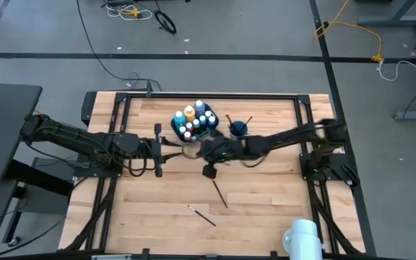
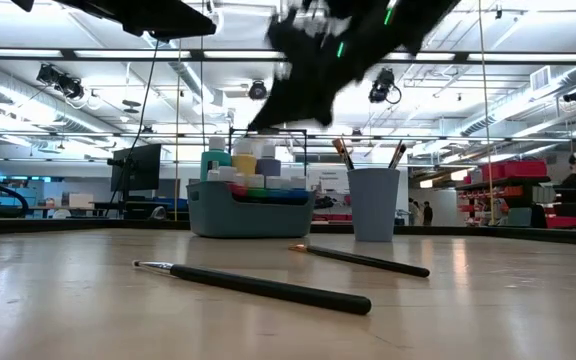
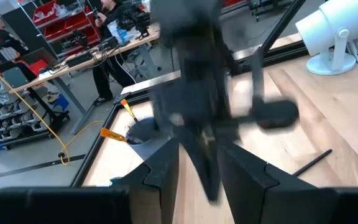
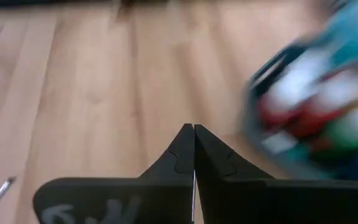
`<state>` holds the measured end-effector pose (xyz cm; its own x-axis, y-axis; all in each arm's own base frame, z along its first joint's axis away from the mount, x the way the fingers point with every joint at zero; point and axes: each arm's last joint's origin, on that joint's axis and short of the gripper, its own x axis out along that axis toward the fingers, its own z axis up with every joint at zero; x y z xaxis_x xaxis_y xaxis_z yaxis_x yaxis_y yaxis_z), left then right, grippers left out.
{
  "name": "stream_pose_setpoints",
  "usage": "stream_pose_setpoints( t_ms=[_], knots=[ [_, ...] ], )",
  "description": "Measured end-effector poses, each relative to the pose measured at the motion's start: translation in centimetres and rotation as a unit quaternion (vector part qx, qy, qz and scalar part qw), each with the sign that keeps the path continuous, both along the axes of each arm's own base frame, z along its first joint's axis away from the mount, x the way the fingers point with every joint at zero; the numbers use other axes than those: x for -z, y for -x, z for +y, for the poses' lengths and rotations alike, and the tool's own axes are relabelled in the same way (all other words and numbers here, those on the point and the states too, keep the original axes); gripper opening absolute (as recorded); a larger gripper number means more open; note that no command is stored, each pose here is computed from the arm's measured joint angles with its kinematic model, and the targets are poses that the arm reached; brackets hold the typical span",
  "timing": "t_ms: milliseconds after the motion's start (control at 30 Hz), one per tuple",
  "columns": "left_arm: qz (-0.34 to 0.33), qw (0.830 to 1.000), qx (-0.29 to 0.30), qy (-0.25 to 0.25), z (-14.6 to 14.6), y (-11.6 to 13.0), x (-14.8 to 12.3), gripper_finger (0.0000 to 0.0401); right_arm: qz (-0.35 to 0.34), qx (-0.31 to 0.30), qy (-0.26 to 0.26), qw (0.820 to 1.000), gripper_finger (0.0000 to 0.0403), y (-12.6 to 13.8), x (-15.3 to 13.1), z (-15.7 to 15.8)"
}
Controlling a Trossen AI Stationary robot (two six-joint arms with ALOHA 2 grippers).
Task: Pick & Place Paint Supplies
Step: Put the silver paint brush into the blue cup
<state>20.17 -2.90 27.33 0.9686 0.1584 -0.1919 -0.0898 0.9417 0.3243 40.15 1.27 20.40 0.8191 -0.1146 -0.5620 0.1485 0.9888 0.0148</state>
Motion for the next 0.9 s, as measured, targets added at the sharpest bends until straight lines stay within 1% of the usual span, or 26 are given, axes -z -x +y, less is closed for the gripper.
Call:
stream_pose_setpoints(
  t_ms=[67,133,200,267,333,400,500,567,633,700,767,833,867,900],
  knots=[
    [0.004,1.0,0.0,-0.001,0.0,0.0,0.1,0.0119,-0.024,0.021,0.046,0.998,0.0001,1.1,-2.9,0.2],
    [0.004,1.0,0.0,-0.001,0.0,0.0,0.1,0.0119,-0.047,0.062,0.092,0.993,0.0001,2.5,-5.8,0.4],
    [0.004,1.0,0.0,-0.001,0.0,0.0,0.1,0.0119,-0.062,0.104,0.136,0.983,0.0001,3.7,-7.7,0.4],
    [0.003,1.0,0.0,-0.001,0.0,0.0,0.1,0.0119,-0.083,0.143,0.178,0.97,0.0,4.8,-9.2,0.4],
    [0.003,1.0,0.0,-0.001,0.0,0.0,0.1,0.0119,-0.114,0.177,0.201,0.957,0.0,5.8,-10.0,0.2],
    [0.003,1.0,0.0,-0.001,0.0,0.0,0.1,0.0119,-0.138,0.201,0.209,0.947,0.0,6.5,-9.4,-0.2],
    [-0.001,1.0,0.0,0.0,0.0,0.0,0.0,0.0119,-0.172,0.235,0.233,0.928,0.0,7.3,-7.2,-1.2],
    [0.0,1.0,0.0,0.0,0.0,0.0,0.0,0.0119,-0.21,0.267,0.24,0.909,0.0,8.0,-6.0,-2.0],
    [0.0,1.0,0.0,0.0,0.0,0.0,0.0,0.0119,-0.221,0.287,0.245,0.899,0.0,8.8,-3.9,-2.9],
    [-0.002,1.0,0.0,0.0,0.0,0.0,0.0,0.0119,-0.228,0.298,0.247,0.893,0.0,9.5,-2.2,-3.6],
    [-0.002,1.0,0.0,0.0,0.0,0.0,0.0,0.0119,-0.246,0.307,0.242,0.887,0.0,10.1,-1.5,-4.4],
    [-0.002,1.0,0.0,-0.001,0.0,0.0,0.0,0.0119,-0.241,0.31,0.236,0.889,0.0,10.4,-0.4,-5.0],
    [-0.002,1.0,0.0,-0.001,0.0,0.0,0.0,0.0119,-0.229,0.307,0.235,0.893,0.0,10.4,0.4,-5.4],
    [-0.003,1.0,0.0,-0.001,0.0,0.0,0.0,0.0119,-0.217,0.313,0.238,0.894,0.0,10.5,0.9,-5.7]
  ],
)
